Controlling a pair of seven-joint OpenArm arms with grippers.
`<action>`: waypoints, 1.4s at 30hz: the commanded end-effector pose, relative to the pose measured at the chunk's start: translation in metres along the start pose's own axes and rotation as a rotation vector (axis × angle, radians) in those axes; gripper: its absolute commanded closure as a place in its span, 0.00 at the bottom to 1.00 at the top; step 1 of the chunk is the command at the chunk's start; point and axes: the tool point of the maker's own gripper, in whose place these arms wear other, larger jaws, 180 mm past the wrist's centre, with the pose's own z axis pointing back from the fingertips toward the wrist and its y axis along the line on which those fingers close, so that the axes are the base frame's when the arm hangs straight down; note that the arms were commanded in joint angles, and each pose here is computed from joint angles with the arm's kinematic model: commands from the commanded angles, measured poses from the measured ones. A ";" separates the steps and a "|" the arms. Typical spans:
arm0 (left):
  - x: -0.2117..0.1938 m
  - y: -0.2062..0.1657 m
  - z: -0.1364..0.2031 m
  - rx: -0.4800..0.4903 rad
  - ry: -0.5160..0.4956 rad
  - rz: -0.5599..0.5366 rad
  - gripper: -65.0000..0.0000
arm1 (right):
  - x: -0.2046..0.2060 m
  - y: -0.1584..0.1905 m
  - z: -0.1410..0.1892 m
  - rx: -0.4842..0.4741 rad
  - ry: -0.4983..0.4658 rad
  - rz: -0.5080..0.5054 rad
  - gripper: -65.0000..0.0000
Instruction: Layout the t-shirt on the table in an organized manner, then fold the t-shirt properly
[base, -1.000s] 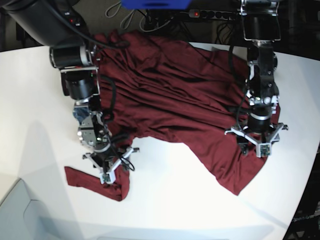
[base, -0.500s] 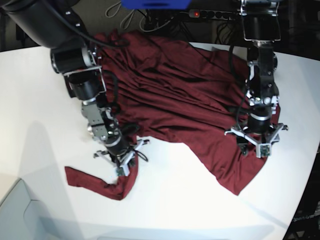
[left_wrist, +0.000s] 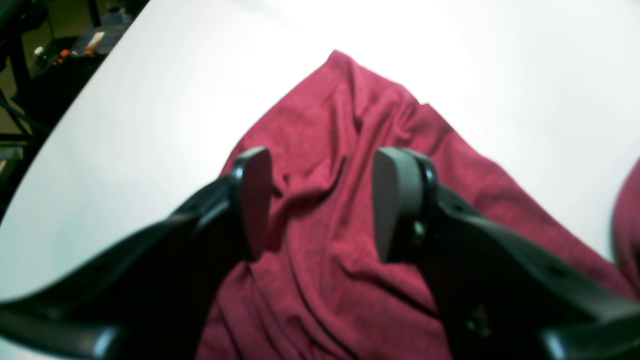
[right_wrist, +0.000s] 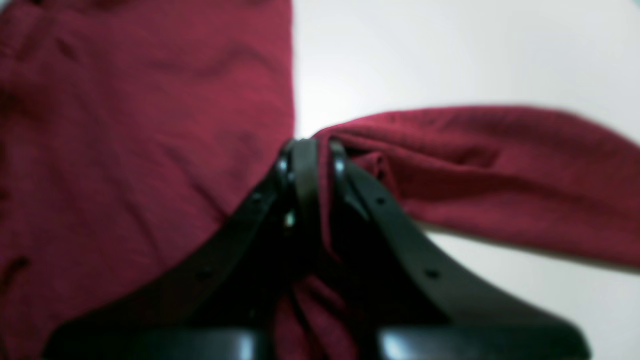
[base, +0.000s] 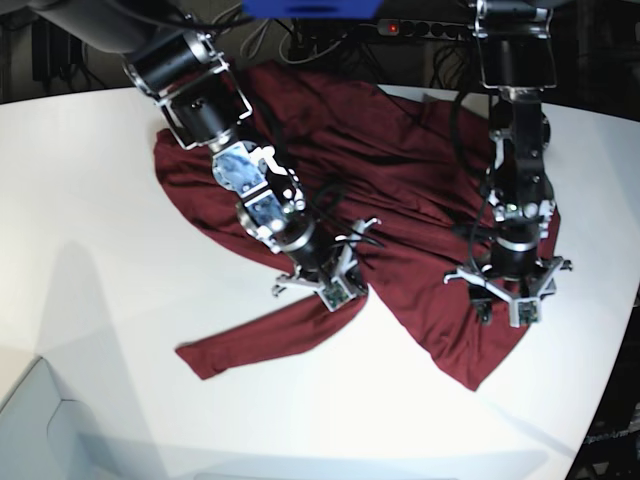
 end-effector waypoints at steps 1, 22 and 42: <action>0.028 0.004 -0.003 0.009 -0.080 0.000 0.51 | 0.031 -0.008 0.000 -0.012 -0.087 0.015 0.97; 0.135 -0.146 -0.011 -0.281 -0.242 0.014 0.51 | 0.021 -0.079 0.092 -0.259 -0.189 -0.075 0.49; 0.019 -0.277 -0.071 -0.503 0.013 -0.302 0.51 | -0.098 -0.244 0.277 -0.859 -0.017 -0.221 0.49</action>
